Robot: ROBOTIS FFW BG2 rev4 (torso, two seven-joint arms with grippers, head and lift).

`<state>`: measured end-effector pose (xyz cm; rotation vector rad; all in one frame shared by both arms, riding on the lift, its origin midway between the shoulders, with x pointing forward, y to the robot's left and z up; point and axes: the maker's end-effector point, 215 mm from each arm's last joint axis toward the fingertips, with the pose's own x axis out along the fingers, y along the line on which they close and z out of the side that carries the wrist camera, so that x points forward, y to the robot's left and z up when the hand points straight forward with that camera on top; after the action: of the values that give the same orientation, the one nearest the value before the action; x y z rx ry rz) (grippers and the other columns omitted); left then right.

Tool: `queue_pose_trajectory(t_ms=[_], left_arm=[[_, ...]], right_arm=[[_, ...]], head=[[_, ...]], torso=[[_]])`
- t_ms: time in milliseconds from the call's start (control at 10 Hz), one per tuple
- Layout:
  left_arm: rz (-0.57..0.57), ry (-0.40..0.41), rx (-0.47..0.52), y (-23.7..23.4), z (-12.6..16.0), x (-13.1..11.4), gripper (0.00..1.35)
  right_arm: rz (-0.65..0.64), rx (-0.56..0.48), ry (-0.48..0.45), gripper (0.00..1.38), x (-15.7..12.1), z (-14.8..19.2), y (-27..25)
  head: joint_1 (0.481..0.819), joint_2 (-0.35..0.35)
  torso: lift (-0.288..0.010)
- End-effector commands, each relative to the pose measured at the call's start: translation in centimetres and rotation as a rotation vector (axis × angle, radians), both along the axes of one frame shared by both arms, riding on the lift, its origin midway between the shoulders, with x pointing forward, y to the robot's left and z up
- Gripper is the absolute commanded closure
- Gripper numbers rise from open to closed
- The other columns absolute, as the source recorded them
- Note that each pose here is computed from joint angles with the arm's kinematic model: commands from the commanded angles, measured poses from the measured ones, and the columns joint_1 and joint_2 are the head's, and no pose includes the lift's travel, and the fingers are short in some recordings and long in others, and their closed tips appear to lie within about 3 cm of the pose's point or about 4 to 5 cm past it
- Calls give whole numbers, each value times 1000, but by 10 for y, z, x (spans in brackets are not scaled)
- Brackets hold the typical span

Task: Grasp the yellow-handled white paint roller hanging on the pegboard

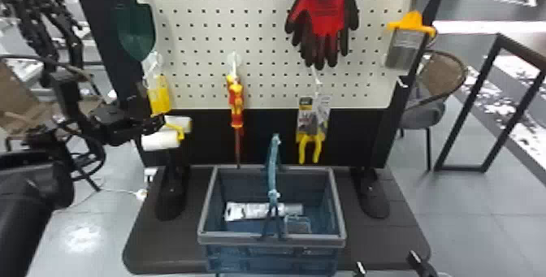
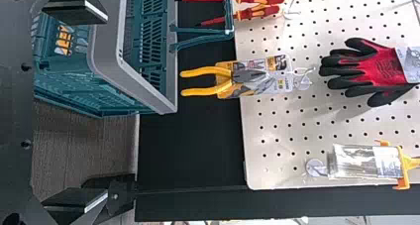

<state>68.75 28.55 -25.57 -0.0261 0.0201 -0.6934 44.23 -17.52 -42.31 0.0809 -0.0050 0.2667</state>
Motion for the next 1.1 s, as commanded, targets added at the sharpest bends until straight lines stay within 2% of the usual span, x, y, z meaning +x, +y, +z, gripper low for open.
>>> queue_pose_trajectory(t_ms=[0, 200, 300, 400, 500, 600, 800, 900, 1000], left_arm=[[-16, 3, 3, -10, 0, 5, -1], [-14, 25, -2, -10, -8, 6, -1], [-14, 31, -1, -10, -11, 6, 53], [-16, 32, 1, -11, -12, 6, 363], [-17, 31, 1, -12, -11, 7, 756], [-17, 27, -4, -13, -10, 7, 832], [-34, 27, 17, -19, -10, 7, 837], [-34, 3, 34, -20, -6, 7, 1171], [-23, -11, 10, -19, -3, 7, 1200]], right_arm=[[3, 8, 2, 68, 1, -1, 1], [4, 15, 3, 68, 2, -1, 3], [5, 18, 5, 68, 1, -2, 3], [4, 19, 6, 68, 1, -3, 3], [4, 19, 6, 68, 1, -3, 3], [3, 20, 6, 68, 1, -3, 3], [3, 20, 6, 68, 1, -3, 3], [4, 19, 4, 68, 2, -2, 3], [3, 20, 6, 68, 1, -3, 3]], head=[[549, 0], [549, 0], [549, 0], [549, 0], [549, 0], [549, 0], [549, 0], [549, 0], [549, 0]], torso=[[-100], [-100], [-100], [-100], [-100], [-100], [-100], [-100], [-100]])
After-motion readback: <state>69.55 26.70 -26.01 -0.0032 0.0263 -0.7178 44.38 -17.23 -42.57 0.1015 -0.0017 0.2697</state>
